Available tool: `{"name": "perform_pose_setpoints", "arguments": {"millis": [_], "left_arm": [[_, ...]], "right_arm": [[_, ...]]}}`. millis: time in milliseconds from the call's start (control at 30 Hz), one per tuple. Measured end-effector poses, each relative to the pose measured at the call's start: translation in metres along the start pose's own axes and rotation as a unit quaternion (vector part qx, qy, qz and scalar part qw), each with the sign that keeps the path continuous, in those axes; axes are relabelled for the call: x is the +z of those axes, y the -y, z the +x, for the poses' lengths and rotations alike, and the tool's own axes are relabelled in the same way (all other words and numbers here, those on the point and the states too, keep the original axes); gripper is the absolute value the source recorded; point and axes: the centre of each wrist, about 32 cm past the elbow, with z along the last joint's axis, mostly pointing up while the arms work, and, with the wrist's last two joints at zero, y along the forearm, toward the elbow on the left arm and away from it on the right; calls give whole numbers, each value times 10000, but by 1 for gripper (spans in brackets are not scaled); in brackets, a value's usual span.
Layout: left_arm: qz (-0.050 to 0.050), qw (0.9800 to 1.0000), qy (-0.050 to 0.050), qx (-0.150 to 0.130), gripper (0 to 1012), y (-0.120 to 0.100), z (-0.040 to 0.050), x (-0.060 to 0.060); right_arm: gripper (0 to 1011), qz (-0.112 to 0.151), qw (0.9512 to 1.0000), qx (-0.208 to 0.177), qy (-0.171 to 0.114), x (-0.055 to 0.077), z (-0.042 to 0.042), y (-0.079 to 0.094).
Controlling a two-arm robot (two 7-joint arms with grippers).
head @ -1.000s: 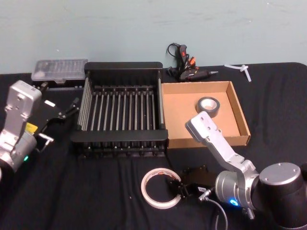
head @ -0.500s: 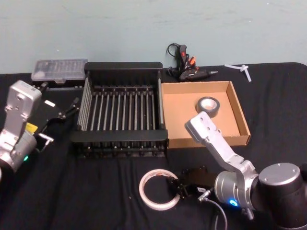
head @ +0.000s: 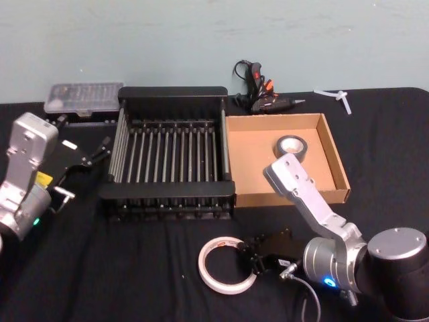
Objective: Pick up the white tape and place it into the black box , Pick up the silver tape and place it into the brown box.
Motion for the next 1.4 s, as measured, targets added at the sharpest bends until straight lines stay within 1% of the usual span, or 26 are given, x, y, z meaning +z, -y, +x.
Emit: {"name": "perform_pose_setpoints", "arguments": {"millis": [367,700,900,1100,1233,1400], "left_arm": [[0,10000,0,0,1001,0,0,0],[0,10000,0,0,1001,0,0,0],[0,10000,0,0,1001,0,0,0],[0,10000,0,0,1001,0,0,0],[0,10000,0,0,1001,0,0,0],[0,10000,0,0,1001,0,0,0]], "right_arm": [[97,142,9999,-47,49,48,12,77],[97,395,9990,-16,198,122,39,248],[97,481,9984,90,295,139,43,339],[97,582,9975,95,386,153,40,418],[97,709,9965,-8,452,182,53,471],[97,970,9934,-202,582,241,88,526]]}}
